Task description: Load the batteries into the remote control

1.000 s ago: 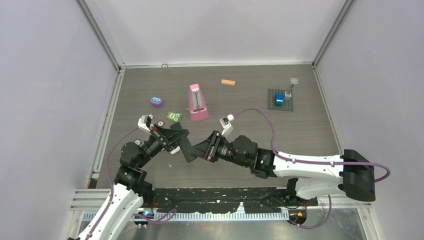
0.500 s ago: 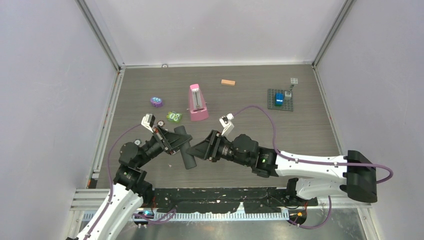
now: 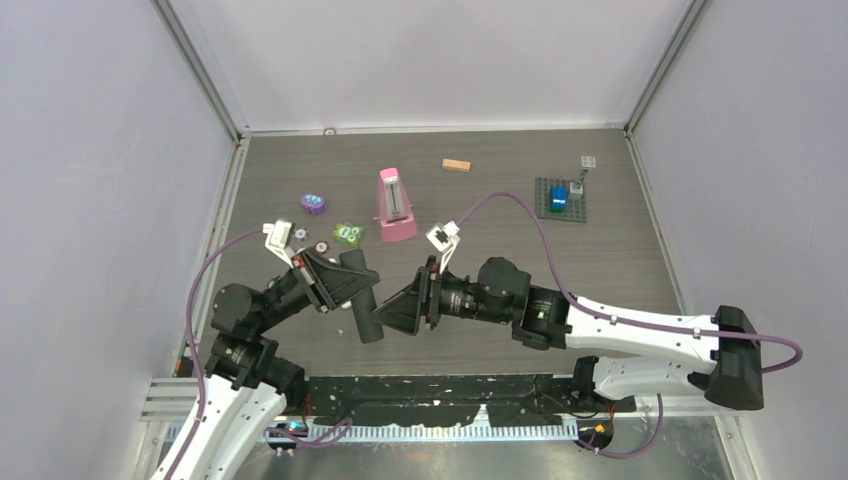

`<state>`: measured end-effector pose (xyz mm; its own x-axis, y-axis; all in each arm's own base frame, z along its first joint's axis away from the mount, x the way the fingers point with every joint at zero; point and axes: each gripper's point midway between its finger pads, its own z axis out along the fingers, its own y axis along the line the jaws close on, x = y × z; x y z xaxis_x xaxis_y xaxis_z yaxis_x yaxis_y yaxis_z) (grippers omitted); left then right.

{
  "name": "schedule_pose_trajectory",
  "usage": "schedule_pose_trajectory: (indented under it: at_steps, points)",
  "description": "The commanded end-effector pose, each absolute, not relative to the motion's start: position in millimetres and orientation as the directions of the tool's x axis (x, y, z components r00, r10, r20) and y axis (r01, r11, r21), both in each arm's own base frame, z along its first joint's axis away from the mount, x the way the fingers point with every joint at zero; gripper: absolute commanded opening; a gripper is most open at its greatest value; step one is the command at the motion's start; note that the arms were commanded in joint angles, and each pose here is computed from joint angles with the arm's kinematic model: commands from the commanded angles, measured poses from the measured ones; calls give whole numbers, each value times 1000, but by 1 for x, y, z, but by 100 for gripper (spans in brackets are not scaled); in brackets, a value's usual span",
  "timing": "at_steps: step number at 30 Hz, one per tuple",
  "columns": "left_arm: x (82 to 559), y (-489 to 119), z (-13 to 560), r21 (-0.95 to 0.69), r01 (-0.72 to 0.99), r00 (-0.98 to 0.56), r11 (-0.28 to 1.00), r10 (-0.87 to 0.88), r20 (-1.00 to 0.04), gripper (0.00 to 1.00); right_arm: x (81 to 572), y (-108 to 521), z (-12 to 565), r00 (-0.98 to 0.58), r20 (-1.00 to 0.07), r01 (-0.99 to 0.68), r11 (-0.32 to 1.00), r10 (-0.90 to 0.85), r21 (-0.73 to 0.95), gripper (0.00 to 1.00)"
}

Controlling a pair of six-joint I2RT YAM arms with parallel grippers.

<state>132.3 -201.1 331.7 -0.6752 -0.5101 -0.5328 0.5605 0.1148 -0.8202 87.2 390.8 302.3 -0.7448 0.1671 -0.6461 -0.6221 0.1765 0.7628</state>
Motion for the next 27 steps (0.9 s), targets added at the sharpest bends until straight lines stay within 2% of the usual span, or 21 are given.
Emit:
schedule_pose_trajectory:
  at_steps: [1, 8, 13, 21, 24, 27]
  points:
    - [117, -203, 343, -757, 645, -646, 105, -454, -613, 0, 65, 406, 343, -671, -733, -735, 24, 116, 677, 67]
    - [109, -203, 352, -732, 677, -635, 79, -440, -635, 0, 61, 422, 342, -664, -742, -745, 13, 89, 667, 60]
    - [109, -204, 351, -741, 668, -646, 67, -443, -622, 0, 62, 426, 337, -679, -727, -730, 7, 101, 683, 44]
    - [107, -204, 351, -741, 670, -653, 44, -441, -616, 0, 65, 428, 341, -695, -704, -713, -9, 145, 701, 27]
    - [107, -205, 349, -745, 666, -658, 41, -439, -612, 7, 68, 428, 340, -702, -696, -704, 1, 150, 710, 18]
    - [107, -205, 347, -747, 664, -660, 42, -436, -612, 26, 72, 426, 334, -706, -690, -695, 35, 157, 719, 11]
